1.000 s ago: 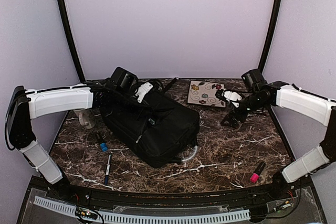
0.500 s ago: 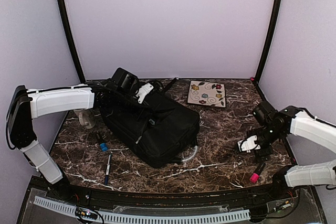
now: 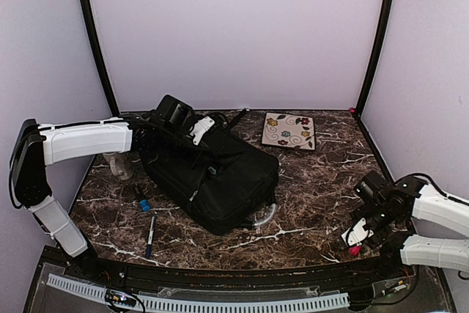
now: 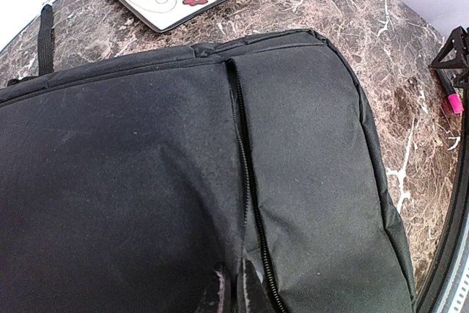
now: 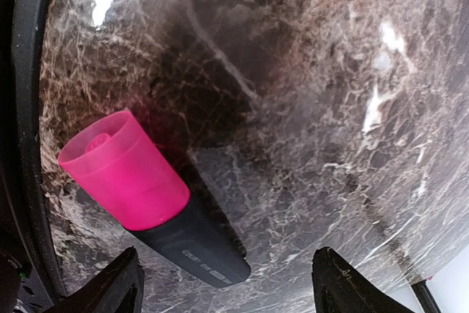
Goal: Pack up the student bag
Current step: Pick up the pen from the corner of the board, then place the pen at the center of the board.
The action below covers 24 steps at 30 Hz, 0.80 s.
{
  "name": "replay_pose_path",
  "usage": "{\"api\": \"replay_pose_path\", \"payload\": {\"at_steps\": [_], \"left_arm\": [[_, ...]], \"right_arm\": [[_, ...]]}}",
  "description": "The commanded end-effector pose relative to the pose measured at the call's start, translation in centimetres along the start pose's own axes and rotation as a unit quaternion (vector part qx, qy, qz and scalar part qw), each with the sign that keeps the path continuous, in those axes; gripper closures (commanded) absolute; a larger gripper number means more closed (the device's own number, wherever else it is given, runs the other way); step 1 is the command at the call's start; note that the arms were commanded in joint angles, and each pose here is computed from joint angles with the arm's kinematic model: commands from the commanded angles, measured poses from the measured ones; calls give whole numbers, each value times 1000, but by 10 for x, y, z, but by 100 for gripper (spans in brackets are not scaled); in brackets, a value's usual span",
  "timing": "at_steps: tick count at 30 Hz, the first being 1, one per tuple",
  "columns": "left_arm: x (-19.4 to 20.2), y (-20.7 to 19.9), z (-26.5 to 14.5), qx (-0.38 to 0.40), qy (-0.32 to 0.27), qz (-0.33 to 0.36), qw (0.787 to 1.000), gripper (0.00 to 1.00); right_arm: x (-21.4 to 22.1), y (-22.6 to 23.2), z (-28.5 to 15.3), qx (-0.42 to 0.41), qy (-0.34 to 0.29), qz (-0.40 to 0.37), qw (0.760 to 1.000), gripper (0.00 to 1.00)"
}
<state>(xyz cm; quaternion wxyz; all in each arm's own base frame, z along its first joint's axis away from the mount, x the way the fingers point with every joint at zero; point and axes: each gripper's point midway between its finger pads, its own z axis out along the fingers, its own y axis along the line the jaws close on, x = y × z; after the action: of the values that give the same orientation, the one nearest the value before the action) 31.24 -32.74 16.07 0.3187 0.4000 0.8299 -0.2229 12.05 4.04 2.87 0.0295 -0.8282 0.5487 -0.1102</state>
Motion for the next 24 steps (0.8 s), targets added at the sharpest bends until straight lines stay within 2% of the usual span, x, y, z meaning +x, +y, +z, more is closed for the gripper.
{"api": "replay_pose_path", "payload": {"at_steps": [1, 6, 8, 10, 13, 18, 21, 24], "left_arm": [[-21, -17, -7, 32, -27, 13, 999, 100], [-21, -17, -7, 32, -25, 11, 999, 100], [-21, -17, -7, 32, -26, 11, 999, 100], [-22, -17, -9, 32, -27, 12, 999, 100], [-22, -17, -10, 31, -28, 13, 999, 100], [-23, -19, -11, 36, -29, 13, 999, 100], [-24, -20, -12, 36, -30, 14, 999, 100], [-25, -20, -14, 37, -32, 15, 999, 100]], "right_arm": [[-5, 1, 4, -16, -5, 11, 1000, 23], [-18, -12, 6, -29, -31, 62, 997, 41], [-25, -19, 9, -43, -42, 98, 993, 53], [-33, -29, 9, -60, -56, 140, 987, 62], [-49, -50, 4, -87, -81, 211, 970, 71], [-65, -110, -6, -76, -108, 329, 935, 77], [-72, -135, -12, -71, -124, 367, 919, 78], [-71, -140, -8, -65, -120, 380, 915, 77]]}}
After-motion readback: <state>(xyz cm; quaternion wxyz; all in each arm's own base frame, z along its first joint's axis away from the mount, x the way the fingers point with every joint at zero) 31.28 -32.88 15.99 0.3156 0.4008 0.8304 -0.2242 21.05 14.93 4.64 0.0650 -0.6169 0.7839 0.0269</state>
